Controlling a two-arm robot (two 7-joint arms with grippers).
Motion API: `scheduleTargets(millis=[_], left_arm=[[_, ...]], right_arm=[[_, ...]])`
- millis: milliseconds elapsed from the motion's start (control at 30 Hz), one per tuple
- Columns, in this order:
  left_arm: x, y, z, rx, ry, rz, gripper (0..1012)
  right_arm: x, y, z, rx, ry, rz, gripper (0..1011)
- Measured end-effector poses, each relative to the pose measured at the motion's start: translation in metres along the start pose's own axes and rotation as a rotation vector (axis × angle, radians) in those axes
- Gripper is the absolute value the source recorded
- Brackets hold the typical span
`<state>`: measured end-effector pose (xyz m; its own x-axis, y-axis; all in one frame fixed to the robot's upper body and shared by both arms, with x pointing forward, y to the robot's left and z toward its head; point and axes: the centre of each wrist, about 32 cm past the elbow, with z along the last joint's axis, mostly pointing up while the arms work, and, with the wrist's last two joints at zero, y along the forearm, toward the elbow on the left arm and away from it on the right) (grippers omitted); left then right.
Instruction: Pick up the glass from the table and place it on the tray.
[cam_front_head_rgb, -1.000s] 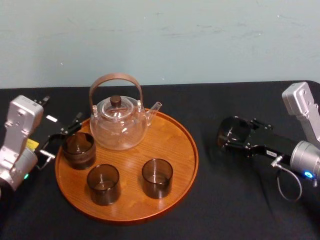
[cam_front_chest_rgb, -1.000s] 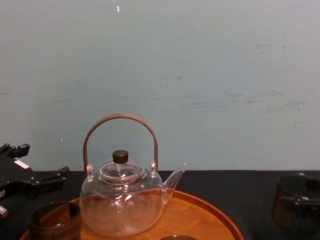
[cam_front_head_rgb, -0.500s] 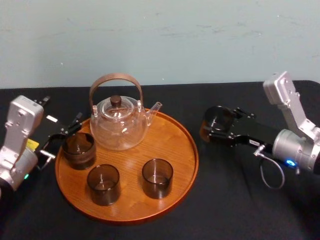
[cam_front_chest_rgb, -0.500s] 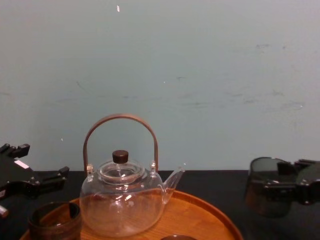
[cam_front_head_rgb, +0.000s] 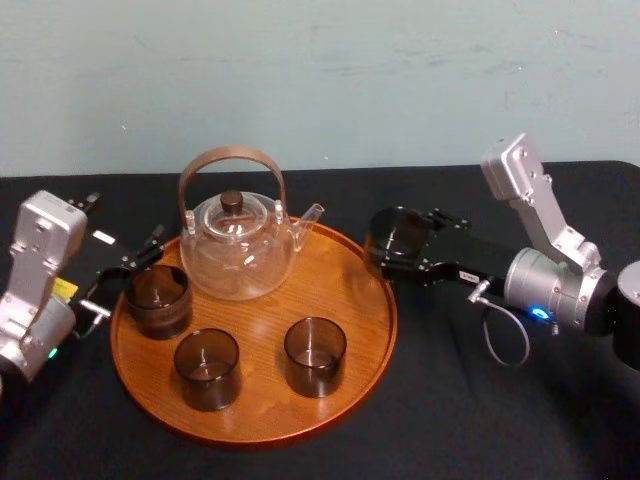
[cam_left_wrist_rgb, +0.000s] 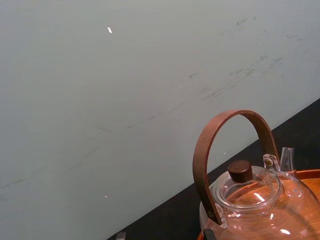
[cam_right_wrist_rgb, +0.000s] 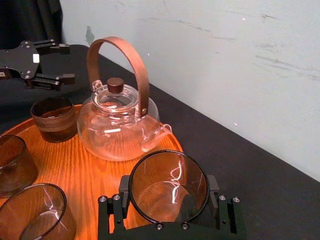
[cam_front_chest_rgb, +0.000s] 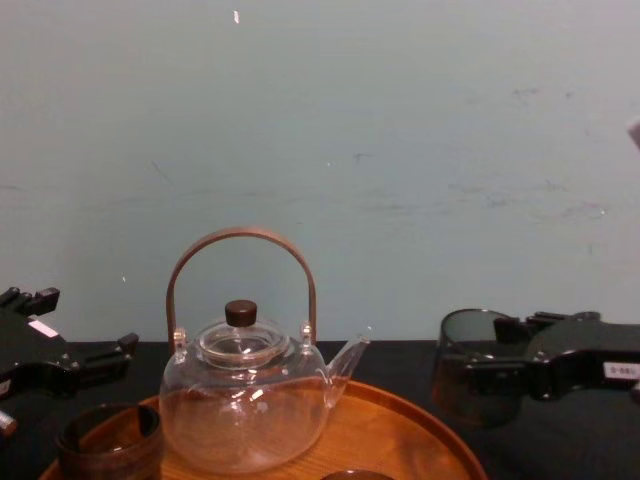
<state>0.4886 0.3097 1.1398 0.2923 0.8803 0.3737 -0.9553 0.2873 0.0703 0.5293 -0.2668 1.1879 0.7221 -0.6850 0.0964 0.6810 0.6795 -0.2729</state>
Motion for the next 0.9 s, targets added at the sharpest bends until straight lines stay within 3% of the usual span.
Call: scheduleTargets(millis=[500,900], left_arm=[[0.0000,0.000,0.000,0.000,0.000,0.000,1001],[0.0000,0.000,0.000,0.000,0.000,0.000,1001]], right_arm=[[-0.0045,0.026,-0.002,-0.010,-0.004,0.043,904],[-0.0075,0.038,-0.006,-0.021,0.003,0.069,904]])
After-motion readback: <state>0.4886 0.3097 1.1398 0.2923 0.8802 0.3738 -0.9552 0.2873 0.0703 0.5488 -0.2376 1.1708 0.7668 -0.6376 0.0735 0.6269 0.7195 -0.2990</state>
